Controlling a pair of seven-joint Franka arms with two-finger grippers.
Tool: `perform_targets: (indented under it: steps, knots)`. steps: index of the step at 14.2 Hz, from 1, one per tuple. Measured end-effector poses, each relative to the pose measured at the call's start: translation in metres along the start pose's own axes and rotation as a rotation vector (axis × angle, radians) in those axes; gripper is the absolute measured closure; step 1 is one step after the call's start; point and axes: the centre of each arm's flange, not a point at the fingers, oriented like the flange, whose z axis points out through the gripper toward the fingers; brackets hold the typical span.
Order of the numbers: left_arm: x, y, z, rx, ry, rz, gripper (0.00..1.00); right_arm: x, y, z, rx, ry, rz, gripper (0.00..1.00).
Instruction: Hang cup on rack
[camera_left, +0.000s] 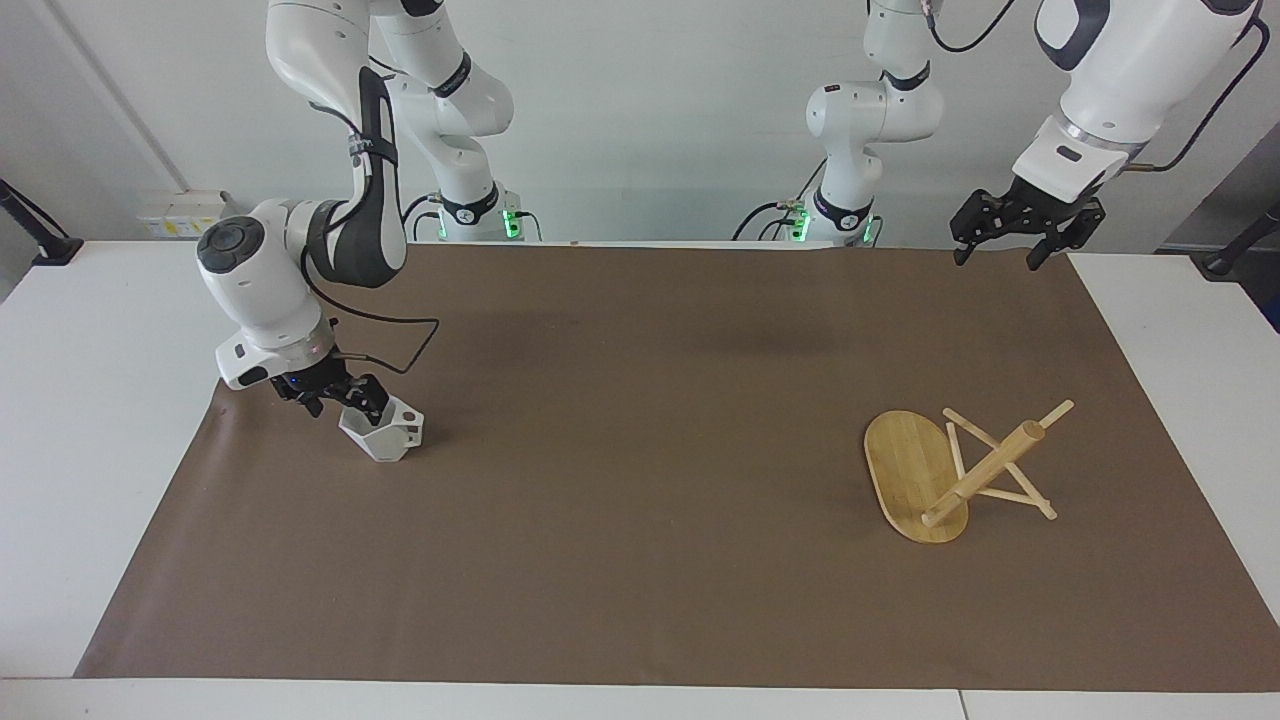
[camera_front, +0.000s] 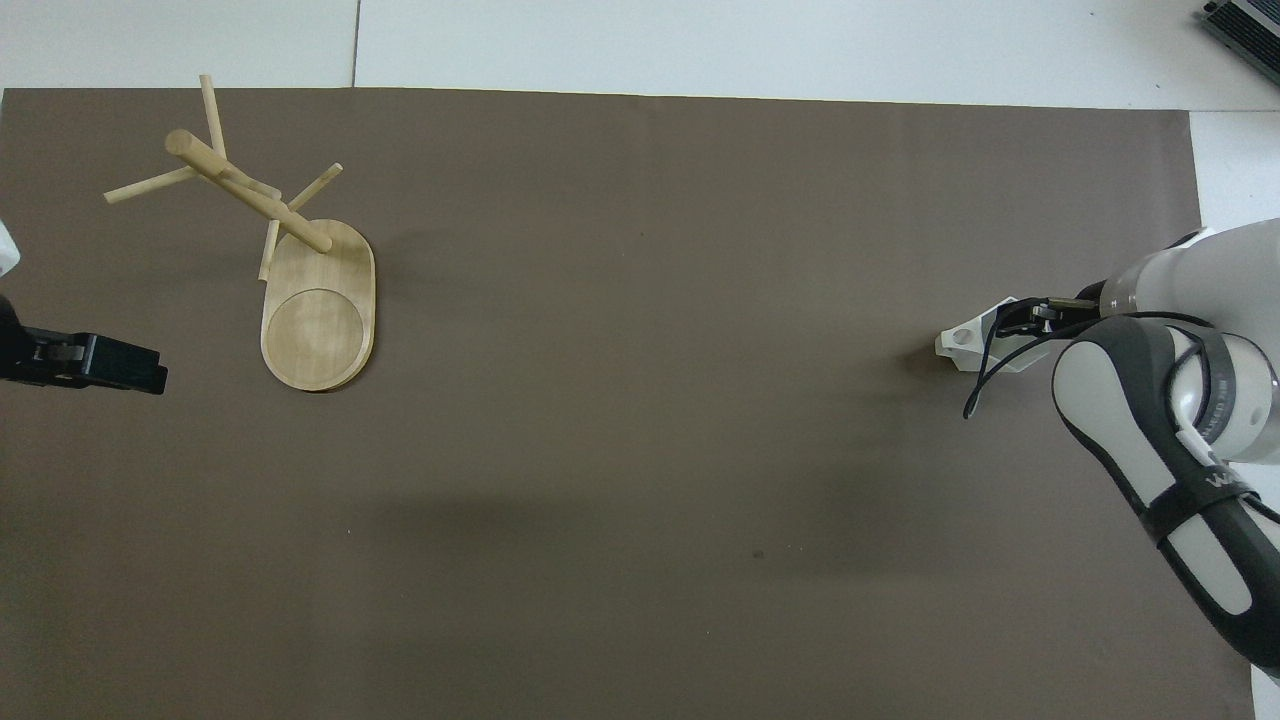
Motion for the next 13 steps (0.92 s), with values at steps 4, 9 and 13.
perform_targets:
  steps: [4,9,13]
  knots:
    - [0.0,0.0,0.0,0.0,0.0,0.0,0.0,-0.0006,0.0001,0.0008,0.0,-0.003,0.016,0.0]
    - [0.0,0.0,0.0,0.0,0.0,0.0,0.0,-0.0007,0.0001,0.0009,0.0,-0.004,0.016,0.31]
    - [0.0,0.0,0.0,0.0,0.0,0.0,0.0,-0.001,0.0001,0.0011,0.0,-0.007,0.016,0.42]
